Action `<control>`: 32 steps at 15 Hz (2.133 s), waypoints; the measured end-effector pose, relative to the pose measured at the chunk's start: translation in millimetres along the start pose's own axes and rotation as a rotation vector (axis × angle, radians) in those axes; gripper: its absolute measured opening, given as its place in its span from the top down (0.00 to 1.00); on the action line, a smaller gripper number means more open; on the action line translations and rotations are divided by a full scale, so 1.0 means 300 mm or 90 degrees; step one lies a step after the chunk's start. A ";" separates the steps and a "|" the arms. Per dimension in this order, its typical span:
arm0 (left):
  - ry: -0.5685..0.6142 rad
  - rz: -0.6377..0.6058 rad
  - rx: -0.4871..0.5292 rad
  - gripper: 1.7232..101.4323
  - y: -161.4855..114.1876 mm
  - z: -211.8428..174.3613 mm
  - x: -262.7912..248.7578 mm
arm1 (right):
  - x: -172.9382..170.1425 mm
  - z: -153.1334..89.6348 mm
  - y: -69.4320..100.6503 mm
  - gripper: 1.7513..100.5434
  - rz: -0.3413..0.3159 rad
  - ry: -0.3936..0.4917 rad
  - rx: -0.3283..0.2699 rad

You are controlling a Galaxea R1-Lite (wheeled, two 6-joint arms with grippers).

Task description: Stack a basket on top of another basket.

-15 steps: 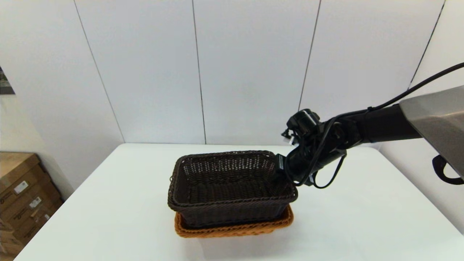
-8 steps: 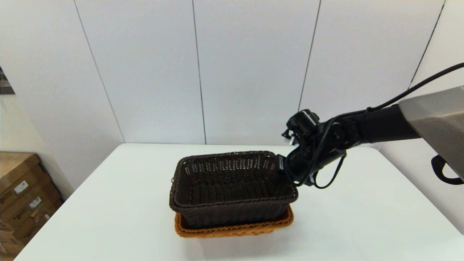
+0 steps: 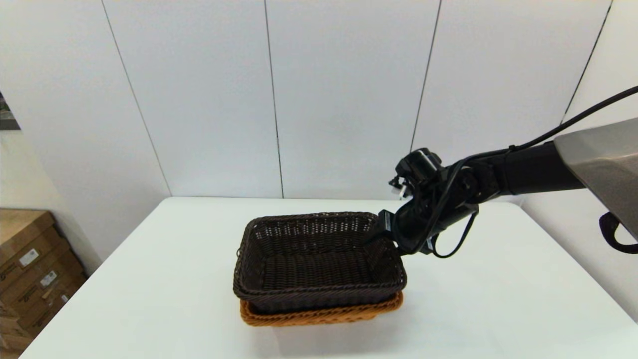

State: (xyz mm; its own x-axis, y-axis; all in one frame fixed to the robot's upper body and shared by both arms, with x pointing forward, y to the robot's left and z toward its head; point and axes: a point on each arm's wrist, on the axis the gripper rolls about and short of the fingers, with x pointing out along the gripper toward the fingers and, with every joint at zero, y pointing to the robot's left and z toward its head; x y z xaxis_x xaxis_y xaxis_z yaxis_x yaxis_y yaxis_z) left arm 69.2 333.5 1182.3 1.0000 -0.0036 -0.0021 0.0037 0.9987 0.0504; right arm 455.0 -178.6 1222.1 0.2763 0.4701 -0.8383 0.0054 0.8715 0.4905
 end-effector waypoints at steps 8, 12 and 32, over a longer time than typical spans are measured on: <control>0.000 0.000 0.000 0.04 0.000 0.000 0.000 | -0.345 -0.020 0.012 0.13 0.008 -0.156 -0.040; 0.000 0.000 0.000 0.04 0.000 0.000 0.000 | -0.612 -0.184 -0.015 0.09 0.006 -0.258 -0.096; 0.000 0.000 0.000 0.04 0.000 0.000 0.000 | -0.641 -1.175 -0.451 0.04 -0.281 -0.538 -0.271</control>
State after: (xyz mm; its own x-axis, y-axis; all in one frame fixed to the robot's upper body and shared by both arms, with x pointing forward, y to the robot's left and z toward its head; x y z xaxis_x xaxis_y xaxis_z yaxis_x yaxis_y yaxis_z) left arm 69.2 333.5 1182.3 1.0000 -0.0036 -0.0021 0.0037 0.9987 0.0504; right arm 62.5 -337.5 1233.0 0.9153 -0.0103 -0.4026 -0.0246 0.9964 -0.0814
